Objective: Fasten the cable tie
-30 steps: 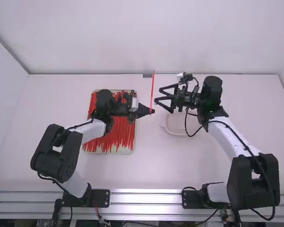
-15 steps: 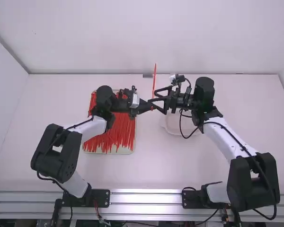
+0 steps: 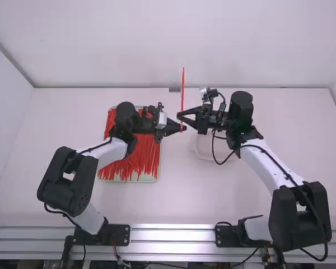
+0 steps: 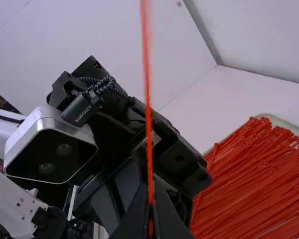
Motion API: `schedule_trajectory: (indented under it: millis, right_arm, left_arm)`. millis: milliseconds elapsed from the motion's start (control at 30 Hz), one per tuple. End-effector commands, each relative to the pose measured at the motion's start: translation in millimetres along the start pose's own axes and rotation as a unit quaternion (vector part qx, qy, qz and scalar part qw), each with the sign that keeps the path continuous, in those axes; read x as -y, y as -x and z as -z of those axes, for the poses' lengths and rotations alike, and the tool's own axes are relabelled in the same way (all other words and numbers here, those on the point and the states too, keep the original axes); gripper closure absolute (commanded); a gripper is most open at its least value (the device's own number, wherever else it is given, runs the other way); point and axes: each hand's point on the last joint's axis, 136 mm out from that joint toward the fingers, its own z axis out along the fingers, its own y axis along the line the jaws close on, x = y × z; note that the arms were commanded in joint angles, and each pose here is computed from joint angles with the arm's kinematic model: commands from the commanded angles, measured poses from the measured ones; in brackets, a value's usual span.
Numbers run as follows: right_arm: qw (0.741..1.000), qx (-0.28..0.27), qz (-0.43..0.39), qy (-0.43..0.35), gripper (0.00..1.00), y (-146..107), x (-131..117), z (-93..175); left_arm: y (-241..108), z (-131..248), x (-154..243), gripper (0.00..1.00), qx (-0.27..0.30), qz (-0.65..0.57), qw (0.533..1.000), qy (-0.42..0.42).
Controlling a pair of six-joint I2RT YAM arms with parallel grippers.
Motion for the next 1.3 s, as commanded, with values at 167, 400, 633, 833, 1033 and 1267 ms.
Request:
schedule_trajectory:
  millis: [167,400,633,833,1033,1267]
  right_arm:
    - [1.0,0.005,0.009,0.003,1.0,10,-3,8]
    - [1.0,0.004,0.007,0.013,1.0,11,-2,21]
    - [1.0,0.012,-0.002,0.004,1.0,14,7,40]
    - [0.999,0.02,-0.015,-0.042,1.0,8,33,67]
    - [0.993,0.021,-0.045,-0.111,1.0,-6,61,90]
    - [0.967,-0.003,-0.089,-0.24,1.0,-33,103,109]
  left_arm:
    - [10,-1,-3,0.01,0.006,-0.015,1.0,-0.004]
    - [9,2,-5,0.01,0.004,-0.012,1.0,-0.001]
    - [3,5,-7,0.01,-0.003,0.008,1.0,0.004]
    - [-16,9,-22,0.01,-0.029,0.064,0.996,0.052]
    - [-39,20,-32,0.01,-0.062,0.102,0.989,0.089]
    - [-62,38,-45,0.01,-0.092,0.159,0.973,0.142]
